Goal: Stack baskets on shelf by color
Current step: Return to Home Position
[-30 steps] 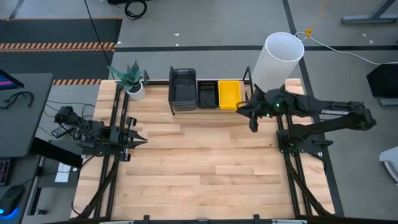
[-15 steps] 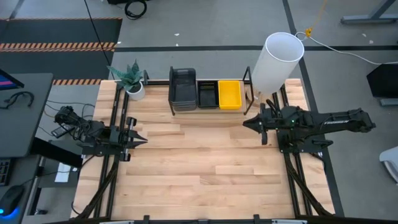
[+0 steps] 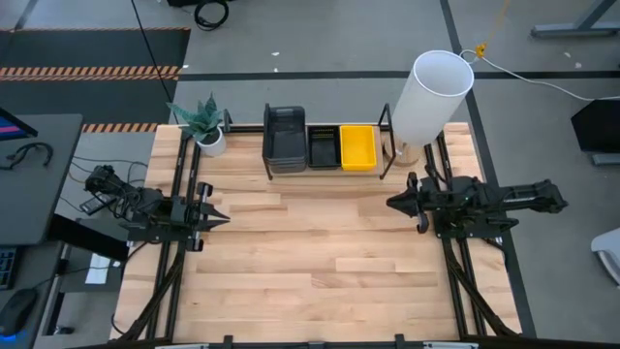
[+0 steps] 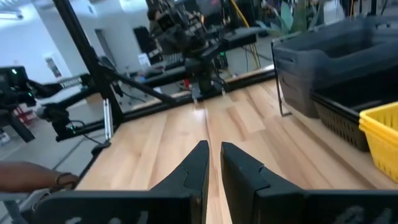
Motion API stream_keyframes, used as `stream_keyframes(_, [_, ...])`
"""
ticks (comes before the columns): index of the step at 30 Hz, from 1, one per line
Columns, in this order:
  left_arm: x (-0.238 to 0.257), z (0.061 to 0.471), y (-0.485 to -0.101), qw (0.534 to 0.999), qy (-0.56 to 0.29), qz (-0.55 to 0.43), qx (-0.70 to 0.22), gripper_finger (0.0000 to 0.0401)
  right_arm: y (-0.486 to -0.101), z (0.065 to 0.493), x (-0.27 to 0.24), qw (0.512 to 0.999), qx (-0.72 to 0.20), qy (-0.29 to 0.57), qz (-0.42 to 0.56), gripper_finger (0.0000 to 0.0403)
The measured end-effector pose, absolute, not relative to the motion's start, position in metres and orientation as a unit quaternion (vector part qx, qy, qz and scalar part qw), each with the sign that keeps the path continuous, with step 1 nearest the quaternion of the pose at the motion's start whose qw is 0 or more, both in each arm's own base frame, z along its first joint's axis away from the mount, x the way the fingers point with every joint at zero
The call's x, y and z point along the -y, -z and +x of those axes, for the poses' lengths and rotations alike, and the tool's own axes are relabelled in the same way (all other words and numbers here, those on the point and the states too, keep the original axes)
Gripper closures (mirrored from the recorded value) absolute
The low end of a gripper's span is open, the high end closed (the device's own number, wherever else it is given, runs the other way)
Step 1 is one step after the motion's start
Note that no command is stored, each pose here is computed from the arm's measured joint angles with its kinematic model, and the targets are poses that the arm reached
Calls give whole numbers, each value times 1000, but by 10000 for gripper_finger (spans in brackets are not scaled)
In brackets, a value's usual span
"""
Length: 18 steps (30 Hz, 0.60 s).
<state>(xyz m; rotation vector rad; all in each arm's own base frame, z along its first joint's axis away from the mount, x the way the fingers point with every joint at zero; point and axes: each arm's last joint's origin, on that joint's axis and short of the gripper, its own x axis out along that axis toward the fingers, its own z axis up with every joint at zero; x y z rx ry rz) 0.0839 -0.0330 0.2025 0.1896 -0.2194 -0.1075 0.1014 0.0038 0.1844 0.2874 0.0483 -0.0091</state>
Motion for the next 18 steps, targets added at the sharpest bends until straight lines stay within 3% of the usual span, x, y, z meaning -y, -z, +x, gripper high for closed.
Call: stream_keyframes(18, [33,84,-203,988,53,94,110,371,-170,97,0,992,31,62,107,357])
